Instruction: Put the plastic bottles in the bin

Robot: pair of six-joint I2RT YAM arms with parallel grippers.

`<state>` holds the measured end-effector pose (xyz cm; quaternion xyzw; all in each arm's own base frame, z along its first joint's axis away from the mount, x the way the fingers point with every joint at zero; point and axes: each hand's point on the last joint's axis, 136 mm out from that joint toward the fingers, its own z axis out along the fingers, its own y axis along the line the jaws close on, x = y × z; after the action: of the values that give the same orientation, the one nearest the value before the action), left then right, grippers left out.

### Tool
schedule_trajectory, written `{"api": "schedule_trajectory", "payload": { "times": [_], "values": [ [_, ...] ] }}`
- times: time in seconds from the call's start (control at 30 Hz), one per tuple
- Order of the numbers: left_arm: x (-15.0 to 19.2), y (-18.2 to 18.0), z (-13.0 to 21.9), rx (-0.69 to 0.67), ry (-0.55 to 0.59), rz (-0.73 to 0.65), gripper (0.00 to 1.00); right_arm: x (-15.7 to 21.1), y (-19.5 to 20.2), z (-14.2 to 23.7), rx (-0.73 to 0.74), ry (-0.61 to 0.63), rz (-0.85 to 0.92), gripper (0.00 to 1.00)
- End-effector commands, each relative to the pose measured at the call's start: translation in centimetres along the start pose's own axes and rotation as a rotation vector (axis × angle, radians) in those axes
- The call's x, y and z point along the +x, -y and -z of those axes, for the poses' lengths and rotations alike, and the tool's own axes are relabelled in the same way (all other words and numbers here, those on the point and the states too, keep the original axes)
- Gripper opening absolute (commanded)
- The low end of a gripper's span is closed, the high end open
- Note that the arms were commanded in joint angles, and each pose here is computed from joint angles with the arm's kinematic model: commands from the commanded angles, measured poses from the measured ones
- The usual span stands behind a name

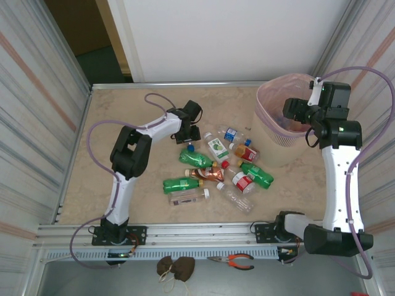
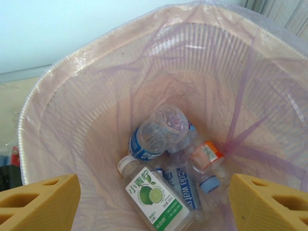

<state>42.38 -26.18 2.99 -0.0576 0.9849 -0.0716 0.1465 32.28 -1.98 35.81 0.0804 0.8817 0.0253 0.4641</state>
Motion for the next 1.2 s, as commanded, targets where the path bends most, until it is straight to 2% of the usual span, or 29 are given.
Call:
{"api": "schedule_trajectory", "payload": {
  "times": [0.0, 0.3, 0.5, 0.77, 1.07, 1.17],
  "values": [
    [-1.9, 0.0, 3.0, 0.035, 0.090, -0.017, 0.58, -0.9, -0.6, 0.9, -0.035, 0.055, -0.008, 0.79],
    [-6.1, 1.4, 11.1, 0.236, 0.353, -0.155, 0.53, -2.0, -4.0, 1.7, -0.174, 0.116, -0.015, 0.78],
    [-6.5, 2.9, 17.9, 0.401, 0.505, -0.300, 0.50, -2.6, -7.5, 3.0, -0.336, 0.175, 0.006, 0.79],
    [-3.1, 6.0, 28.4, 0.756, 0.718, -0.523, 0.49, -3.6, -13.3, 6.4, -0.679, 0.281, 0.020, 0.81],
    [2.6, 8.2, 38.2, 1.138, 0.812, -0.778, 0.44, -4.0, -19.5, 11.7, -1.013, 0.353, 0.110, 0.85],
    [4.4, 8.5, 40.8, 1.229, 0.842, -0.846, 0.43, -4.0, -21.4, 13.7, -1.116, 0.379, 0.135, 0.87]
  ]
}}
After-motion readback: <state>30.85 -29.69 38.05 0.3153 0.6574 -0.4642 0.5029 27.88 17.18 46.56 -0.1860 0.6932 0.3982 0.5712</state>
